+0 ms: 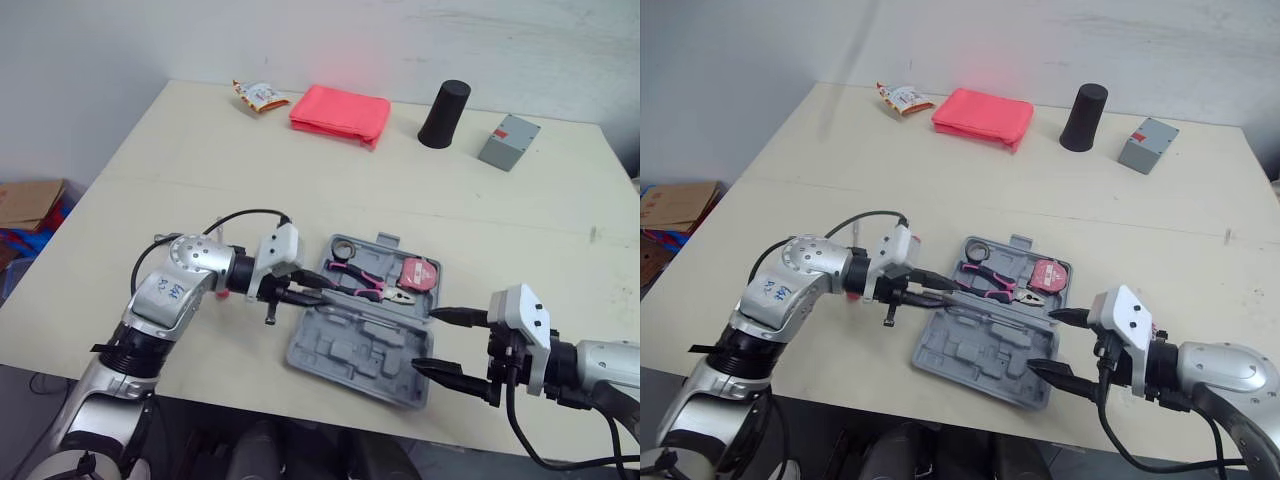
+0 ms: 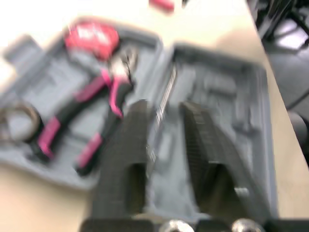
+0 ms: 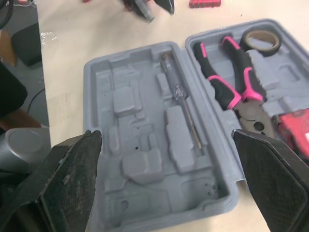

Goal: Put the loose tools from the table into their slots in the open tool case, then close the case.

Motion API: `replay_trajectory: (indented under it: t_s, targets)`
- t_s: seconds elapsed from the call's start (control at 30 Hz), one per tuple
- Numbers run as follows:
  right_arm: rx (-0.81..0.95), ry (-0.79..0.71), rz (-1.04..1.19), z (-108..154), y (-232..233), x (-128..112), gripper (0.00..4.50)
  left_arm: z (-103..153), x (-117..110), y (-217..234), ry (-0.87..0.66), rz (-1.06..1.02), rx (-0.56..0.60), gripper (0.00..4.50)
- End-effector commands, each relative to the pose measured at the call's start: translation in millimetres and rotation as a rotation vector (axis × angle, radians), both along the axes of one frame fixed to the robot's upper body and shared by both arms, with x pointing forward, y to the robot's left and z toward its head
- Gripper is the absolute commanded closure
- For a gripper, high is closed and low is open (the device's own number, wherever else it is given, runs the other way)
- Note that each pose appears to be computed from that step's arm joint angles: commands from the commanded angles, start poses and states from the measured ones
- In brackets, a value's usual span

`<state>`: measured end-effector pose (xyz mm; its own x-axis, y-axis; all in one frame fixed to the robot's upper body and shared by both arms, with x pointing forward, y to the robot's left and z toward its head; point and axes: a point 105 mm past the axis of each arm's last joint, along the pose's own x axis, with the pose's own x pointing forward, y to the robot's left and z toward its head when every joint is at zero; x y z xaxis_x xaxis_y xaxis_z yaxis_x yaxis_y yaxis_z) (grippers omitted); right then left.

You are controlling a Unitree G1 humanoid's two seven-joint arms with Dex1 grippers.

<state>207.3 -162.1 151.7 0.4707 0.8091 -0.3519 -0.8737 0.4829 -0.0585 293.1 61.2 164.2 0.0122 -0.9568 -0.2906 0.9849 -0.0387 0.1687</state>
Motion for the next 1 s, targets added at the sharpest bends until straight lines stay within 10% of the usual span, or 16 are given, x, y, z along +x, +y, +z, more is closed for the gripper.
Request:
replay_trajectory:
  t_s: [0.03,0.8,1.0]
  targets:
    - [0.011,-0.019,0.016,3.3,2.7,0.9,0.0,-7.4,0.7,-7.6,-0.011,-0.04,-0.013,4.47]
    - [0.012,-0.027,-0.018,1.9,0.9,0.9,0.0,-57.7,15.9,-20.0,0.042,-0.032,0.175,4.47]
    - [0.01,-0.03,-0.02,1.8,0.2,1.7,0.0,-98.0,12.0,1.0,0.106,-0.024,0.444,4.47]
